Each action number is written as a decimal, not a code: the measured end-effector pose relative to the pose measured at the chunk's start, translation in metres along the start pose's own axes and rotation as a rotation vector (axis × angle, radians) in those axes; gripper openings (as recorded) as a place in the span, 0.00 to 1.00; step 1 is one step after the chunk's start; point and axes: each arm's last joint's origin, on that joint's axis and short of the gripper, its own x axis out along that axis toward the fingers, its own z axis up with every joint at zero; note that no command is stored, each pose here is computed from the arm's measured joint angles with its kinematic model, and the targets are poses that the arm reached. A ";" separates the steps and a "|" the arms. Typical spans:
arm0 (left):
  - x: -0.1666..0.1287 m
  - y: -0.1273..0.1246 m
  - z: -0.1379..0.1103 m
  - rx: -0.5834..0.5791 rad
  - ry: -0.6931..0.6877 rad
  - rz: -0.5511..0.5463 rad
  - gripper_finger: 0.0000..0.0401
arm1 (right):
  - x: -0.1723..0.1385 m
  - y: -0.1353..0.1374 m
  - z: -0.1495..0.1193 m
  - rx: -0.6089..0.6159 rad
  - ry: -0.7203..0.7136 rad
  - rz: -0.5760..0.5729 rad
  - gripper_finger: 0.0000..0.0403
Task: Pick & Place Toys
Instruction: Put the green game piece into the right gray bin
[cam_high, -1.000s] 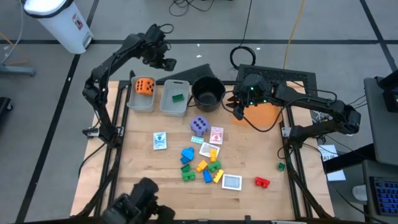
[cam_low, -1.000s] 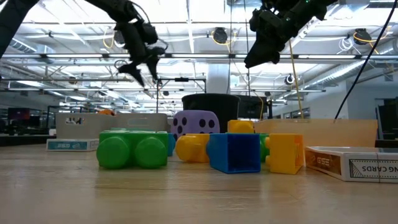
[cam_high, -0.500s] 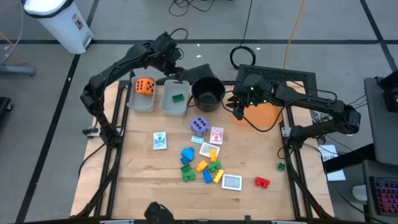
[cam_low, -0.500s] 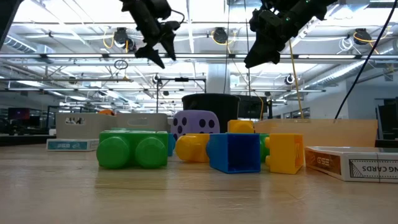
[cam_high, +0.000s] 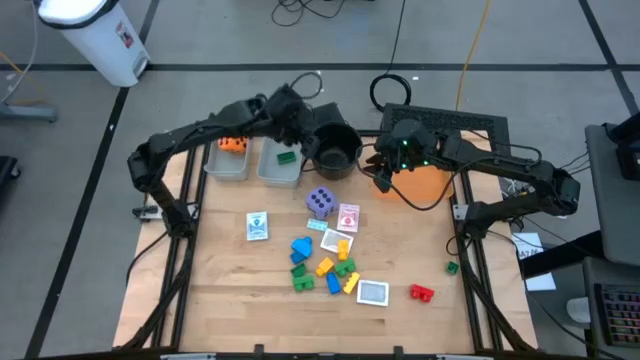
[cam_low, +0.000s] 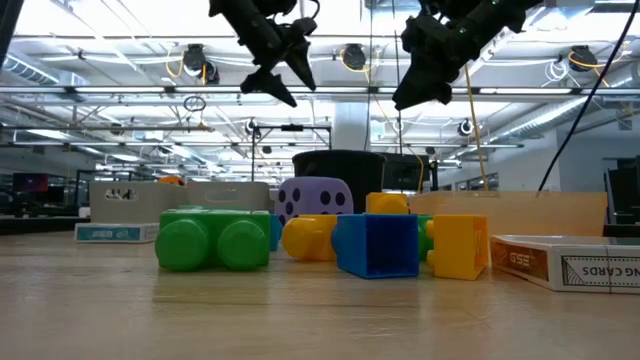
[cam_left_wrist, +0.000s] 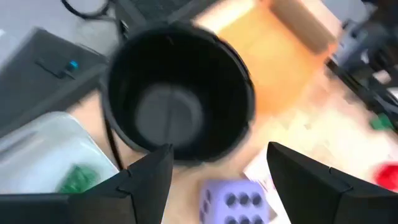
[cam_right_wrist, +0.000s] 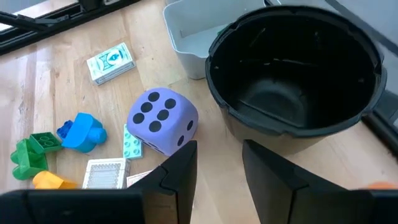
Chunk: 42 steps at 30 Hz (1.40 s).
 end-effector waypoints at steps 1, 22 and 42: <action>0.001 -0.004 -0.004 0.005 -0.012 -0.015 0.66 | 0.002 0.000 -0.003 0.009 0.008 0.001 0.31; -0.068 -0.020 -0.134 -0.120 -0.208 -0.350 0.66 | 0.036 0.003 -0.048 0.362 -0.212 0.503 0.31; -0.094 -0.016 -0.180 0.154 -0.175 -0.517 0.66 | 0.014 0.119 -0.031 0.315 -0.355 0.362 0.31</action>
